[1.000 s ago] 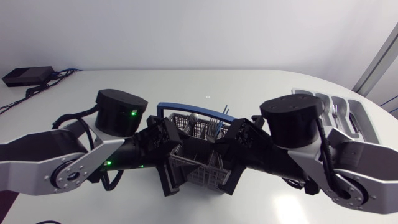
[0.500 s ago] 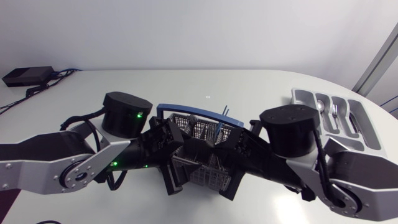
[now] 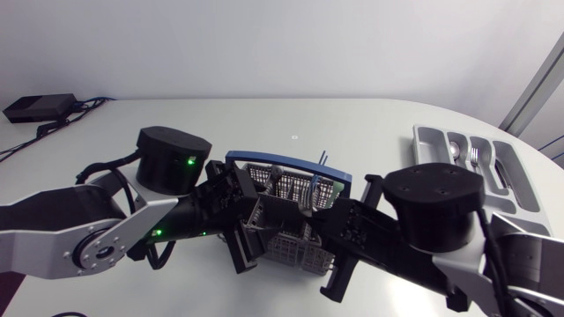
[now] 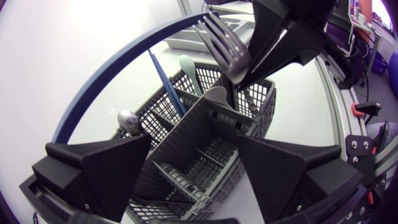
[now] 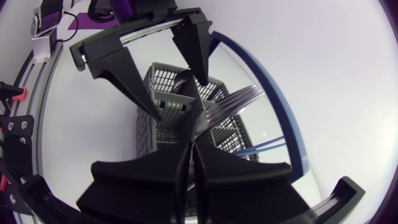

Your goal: Sort the cutlery from the basket into the organizer compartments.

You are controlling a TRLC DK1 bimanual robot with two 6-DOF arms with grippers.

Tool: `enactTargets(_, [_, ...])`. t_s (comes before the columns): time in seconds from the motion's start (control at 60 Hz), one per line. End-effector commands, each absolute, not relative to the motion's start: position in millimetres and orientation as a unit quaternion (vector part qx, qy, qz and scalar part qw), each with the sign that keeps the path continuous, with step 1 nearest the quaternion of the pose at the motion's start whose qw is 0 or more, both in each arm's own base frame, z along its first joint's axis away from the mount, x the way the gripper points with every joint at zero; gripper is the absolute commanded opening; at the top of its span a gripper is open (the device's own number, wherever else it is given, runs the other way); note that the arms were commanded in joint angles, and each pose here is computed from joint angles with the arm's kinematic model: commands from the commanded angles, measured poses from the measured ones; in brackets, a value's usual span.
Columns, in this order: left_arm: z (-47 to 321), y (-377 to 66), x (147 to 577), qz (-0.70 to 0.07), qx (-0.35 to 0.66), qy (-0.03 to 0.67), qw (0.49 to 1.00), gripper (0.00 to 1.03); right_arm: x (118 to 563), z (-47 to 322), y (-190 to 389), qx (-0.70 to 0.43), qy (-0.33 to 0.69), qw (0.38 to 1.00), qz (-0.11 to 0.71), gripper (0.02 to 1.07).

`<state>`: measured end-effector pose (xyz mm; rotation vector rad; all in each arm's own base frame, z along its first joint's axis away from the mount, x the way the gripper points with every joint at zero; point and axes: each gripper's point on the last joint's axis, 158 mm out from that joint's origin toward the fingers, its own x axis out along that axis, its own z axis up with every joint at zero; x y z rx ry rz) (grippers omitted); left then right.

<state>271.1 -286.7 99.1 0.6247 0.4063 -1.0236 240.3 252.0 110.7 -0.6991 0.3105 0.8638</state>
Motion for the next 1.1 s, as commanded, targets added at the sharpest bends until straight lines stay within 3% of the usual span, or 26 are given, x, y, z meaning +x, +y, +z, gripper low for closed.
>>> enactTargets(0.0, [96,-289,266,-0.480,0.298,0.190,0.803,0.95,239,129,249,-0.332,0.127,0.844,0.402,0.08])
enactTargets(0.35, [92,-287,268,-0.468,0.310,0.192,0.805,0.95,231,218,224,-0.281,0.066,0.884,0.368,0.08])
enactTargets(0.55, [97,-286,272,-0.459,0.312,0.187,0.811,0.95,248,262,172,-0.247,0.053,0.928,0.276,0.08])
enactTargets(0.9, [109,-284,273,-0.454,0.308,0.175,0.818,0.95,311,231,41,-0.186,0.148,0.967,0.089,0.08])
enactTargets(1.083, [115,-280,271,-0.452,0.307,0.172,0.820,0.95,365,184,-35,-0.164,0.243,0.956,-0.011,0.08])
